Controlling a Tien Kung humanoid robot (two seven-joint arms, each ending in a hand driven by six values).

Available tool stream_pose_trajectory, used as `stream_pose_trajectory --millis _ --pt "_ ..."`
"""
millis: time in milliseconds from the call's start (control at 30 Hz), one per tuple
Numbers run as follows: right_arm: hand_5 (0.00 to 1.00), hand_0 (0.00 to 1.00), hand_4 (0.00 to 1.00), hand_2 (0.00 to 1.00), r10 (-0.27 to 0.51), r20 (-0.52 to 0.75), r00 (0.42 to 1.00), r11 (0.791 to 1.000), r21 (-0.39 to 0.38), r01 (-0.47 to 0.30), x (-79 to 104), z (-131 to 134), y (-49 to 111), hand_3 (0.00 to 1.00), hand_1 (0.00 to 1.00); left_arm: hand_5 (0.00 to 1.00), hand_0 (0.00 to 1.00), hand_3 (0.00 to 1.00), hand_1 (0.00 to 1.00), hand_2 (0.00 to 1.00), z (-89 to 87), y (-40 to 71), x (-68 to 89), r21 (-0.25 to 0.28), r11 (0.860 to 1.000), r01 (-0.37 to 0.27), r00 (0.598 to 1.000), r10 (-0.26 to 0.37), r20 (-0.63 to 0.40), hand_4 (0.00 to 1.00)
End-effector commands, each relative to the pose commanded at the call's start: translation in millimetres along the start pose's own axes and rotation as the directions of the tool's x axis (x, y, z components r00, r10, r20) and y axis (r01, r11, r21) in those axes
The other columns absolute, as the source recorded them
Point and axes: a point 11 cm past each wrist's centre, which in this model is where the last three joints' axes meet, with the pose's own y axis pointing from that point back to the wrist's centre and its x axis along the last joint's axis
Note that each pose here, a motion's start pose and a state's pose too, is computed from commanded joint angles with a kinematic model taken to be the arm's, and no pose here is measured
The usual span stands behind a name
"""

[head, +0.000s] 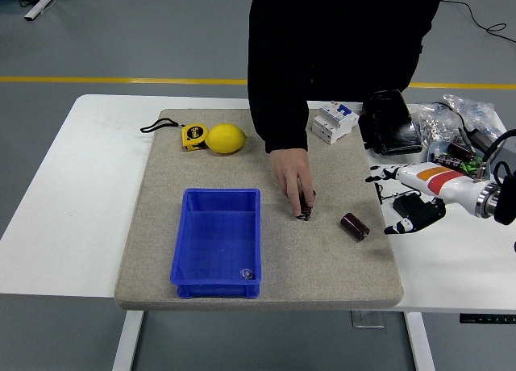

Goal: Pick up the battery,place it into the box

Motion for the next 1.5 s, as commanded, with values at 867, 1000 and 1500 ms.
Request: stream_pose_trajectory --millis 867,1000,1500 --pt "0.142 0.746 0.998 0.771 -0.058 -0.279 0.959 0.989 0.118 0.094 -10.4 -40.2 -53.7 0.816 0.734 0.607 0.753 0.617 0.700 0.726 -5.2 -0.5 2.6 0.013 1.000 -0.005 1.000 0.004 0.009 0.688" --pt "0.142 0.746 0.998 0.771 -0.053 -0.293 0.955 0.988 0.122 0.092 -13.7 -40.6 -57.5 0.816 0.734 0.607 0.753 0.617 0.700 0.726 -5.7 -0.5 2.6 0.014 1.000 -0.005 1.000 0.005 0.013 0.688" --pt "0.131 0.724 0.998 0.745 -0.059 -0.337 0.940 0.990 0.100 0.097 -20.7 -27.9 -59.9 0.775 0.698 0.606 0.753 0.617 0.703 0.728 0.4 0.1 -1.2 0.000 1.000 0.005 1.000 -0.005 0.008 0.689"
